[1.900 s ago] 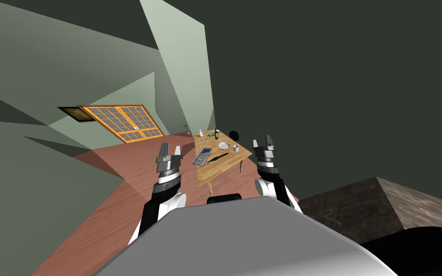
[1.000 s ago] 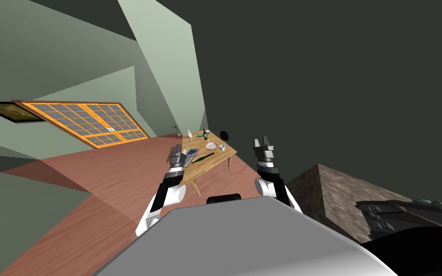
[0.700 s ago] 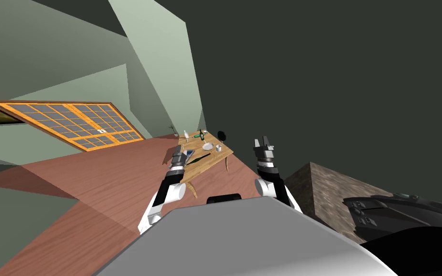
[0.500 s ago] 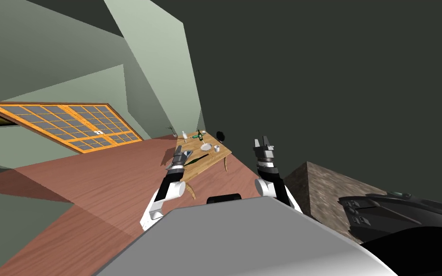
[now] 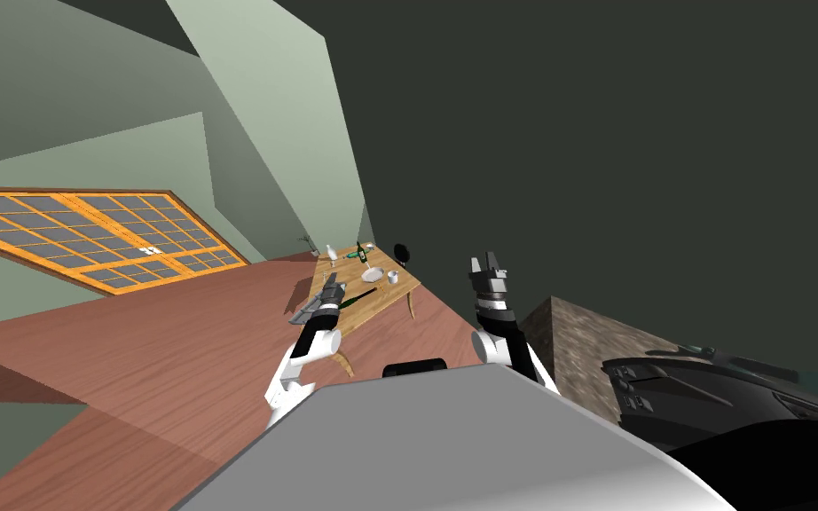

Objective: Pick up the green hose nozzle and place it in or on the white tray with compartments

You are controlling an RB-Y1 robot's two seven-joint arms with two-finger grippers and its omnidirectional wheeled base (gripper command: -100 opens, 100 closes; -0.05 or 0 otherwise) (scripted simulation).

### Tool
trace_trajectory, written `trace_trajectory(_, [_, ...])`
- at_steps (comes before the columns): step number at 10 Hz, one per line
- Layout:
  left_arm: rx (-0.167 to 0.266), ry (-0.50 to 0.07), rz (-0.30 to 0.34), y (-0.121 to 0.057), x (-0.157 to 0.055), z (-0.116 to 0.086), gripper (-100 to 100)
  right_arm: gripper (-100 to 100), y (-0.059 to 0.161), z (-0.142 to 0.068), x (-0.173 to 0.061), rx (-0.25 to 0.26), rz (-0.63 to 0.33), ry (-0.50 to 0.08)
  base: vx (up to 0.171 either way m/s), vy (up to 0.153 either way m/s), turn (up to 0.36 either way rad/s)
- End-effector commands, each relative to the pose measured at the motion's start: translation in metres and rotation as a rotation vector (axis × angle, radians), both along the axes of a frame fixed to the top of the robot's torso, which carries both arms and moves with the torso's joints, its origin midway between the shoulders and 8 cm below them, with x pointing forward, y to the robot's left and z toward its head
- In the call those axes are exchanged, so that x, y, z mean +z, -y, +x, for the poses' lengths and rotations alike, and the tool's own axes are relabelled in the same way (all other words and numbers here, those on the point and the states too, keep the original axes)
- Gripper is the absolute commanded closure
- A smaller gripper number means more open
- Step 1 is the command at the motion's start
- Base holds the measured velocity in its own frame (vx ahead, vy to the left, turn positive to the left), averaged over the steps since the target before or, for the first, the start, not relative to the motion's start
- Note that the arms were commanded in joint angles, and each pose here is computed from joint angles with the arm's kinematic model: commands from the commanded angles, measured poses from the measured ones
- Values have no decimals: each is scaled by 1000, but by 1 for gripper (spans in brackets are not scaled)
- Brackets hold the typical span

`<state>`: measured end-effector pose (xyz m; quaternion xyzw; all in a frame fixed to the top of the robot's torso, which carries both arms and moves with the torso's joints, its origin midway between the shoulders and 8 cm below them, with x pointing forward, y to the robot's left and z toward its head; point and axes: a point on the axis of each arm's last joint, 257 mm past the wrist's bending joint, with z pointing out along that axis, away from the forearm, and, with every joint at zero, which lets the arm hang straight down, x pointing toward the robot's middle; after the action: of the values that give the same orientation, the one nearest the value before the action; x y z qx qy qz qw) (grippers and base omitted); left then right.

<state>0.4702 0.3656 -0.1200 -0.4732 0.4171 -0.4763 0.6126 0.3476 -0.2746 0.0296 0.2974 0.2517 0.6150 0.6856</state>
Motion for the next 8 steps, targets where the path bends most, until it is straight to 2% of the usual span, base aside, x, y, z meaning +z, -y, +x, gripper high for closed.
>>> trace_trajectory(1, [11, -42, -14, -6, -15, 6, -100, 0, 0, 0, 0, 0, 0, 0, 37, -95, -44])
trace_trajectory(2, [31, -83, -31, -18, -28, 14, -100, 0, 0, 0, 0, 0, 0, 0, 42, -82, -87])
trace_trajectory(3, [33, -98, -35, -19, -34, 15, -100, 0, 0, 0, 0, 0, 0, 0, 34, -59, -47])
trace_trajectory(4, [55, -144, -54, -32, -48, 22, -100, 0, 0, 0, 0, 0, 0, 0, 35, -80, -103])
trace_trajectory(5, [56, -155, -57, -32, -53, 22, -100, 0, 0, 0, 0, 0, 0, 0, 38, -69, -37])
trace_trajectory(6, [79, -196, -75, -45, -65, 28, -100, 0, 0, 0, 0, 0, 0, 0, 40, -75, -72])
trace_trajectory(7, [81, -213, -80, -46, -73, 28, -100, 0, 0, 0, 0, 0, 0, 0, 35, -58, -37])
trace_trajectory(8, [104, -251, -98, -58, -83, 33, -100, 0, 0, 0, 0, 0, 0, 0, 39, -57, -81])
